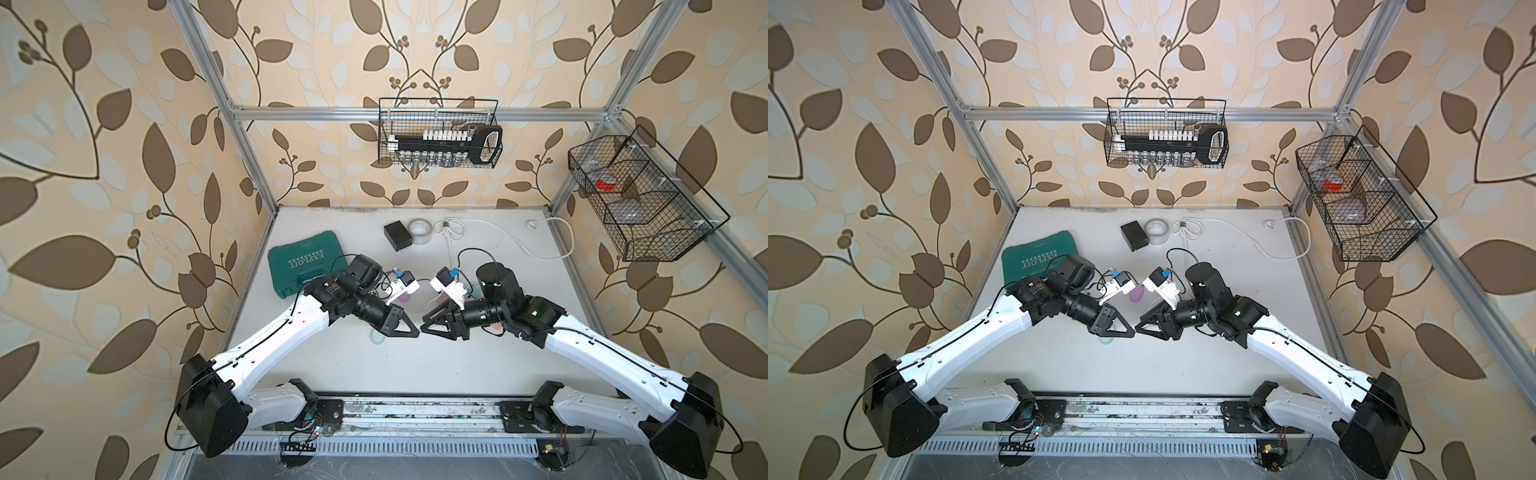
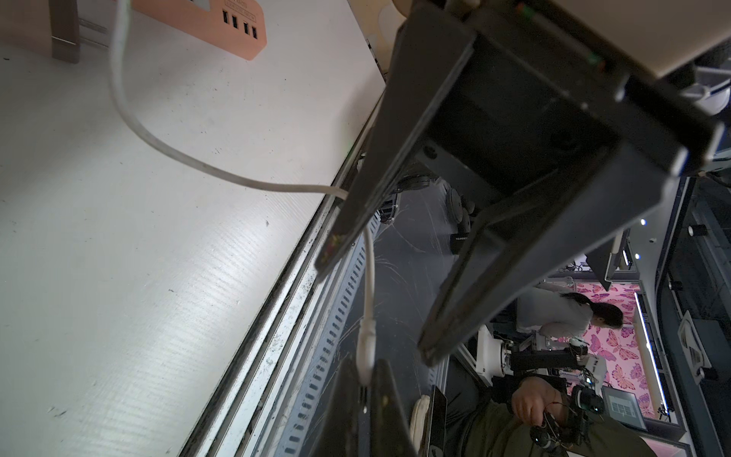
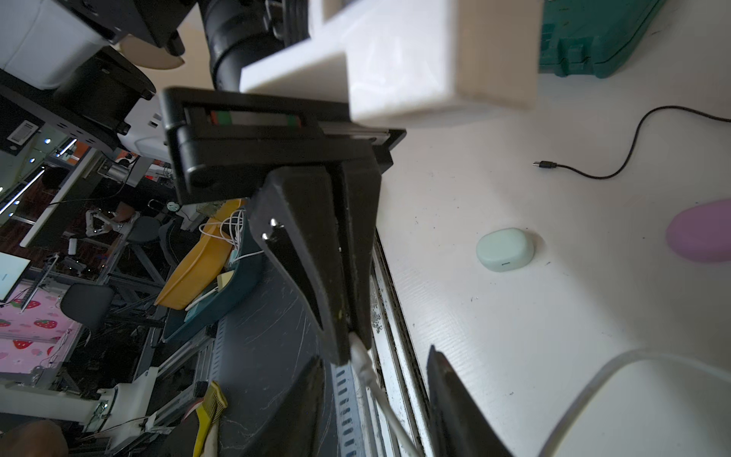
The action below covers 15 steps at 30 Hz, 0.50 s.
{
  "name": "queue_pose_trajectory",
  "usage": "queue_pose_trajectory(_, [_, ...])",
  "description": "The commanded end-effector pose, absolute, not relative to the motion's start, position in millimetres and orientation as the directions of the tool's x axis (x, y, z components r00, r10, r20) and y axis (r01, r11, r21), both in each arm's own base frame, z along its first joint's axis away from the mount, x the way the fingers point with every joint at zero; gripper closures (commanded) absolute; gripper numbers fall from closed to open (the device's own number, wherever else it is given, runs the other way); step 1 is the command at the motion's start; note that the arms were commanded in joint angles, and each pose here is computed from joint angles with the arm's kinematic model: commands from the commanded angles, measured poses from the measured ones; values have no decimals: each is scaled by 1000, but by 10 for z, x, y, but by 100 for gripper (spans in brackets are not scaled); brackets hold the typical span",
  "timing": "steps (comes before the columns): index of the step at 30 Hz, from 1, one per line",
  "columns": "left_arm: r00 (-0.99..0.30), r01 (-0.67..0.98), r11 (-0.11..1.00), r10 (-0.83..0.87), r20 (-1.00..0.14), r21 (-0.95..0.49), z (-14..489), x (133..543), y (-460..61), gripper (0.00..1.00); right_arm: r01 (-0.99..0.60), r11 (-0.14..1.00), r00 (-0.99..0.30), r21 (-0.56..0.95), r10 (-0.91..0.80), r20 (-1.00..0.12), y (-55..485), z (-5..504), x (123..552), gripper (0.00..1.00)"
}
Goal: Charge the bluetooth headset
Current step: Adjust the charging cable.
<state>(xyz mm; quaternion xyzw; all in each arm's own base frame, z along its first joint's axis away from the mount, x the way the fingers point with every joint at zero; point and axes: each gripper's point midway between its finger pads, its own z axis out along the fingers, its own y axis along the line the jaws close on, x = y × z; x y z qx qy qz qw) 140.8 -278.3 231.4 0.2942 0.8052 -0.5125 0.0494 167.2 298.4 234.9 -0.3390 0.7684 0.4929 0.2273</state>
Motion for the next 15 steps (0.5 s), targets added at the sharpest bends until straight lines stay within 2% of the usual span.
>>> queue_pose_trajectory(1, [-786, 580, 248, 420, -454, -776, 2491, 1439, -2823, 100, -756, 225, -654, 614, -304, -693, 3025, 2445, 1615, 57])
queue_pose_trajectory(11, [-783, 590, 251, 412, -467, -768, 2495, 1468, -2828, 100, -744, 208, -664, 635, -336, -668, 3036, 2347, 1567, 61])
queue_pose_trajectory(15, [-781, 595, 252, 406, -475, -763, 2508, 1466, -2819, 100, -744, 228, -664, 628, -348, -661, 3007, 2269, 1562, 55])
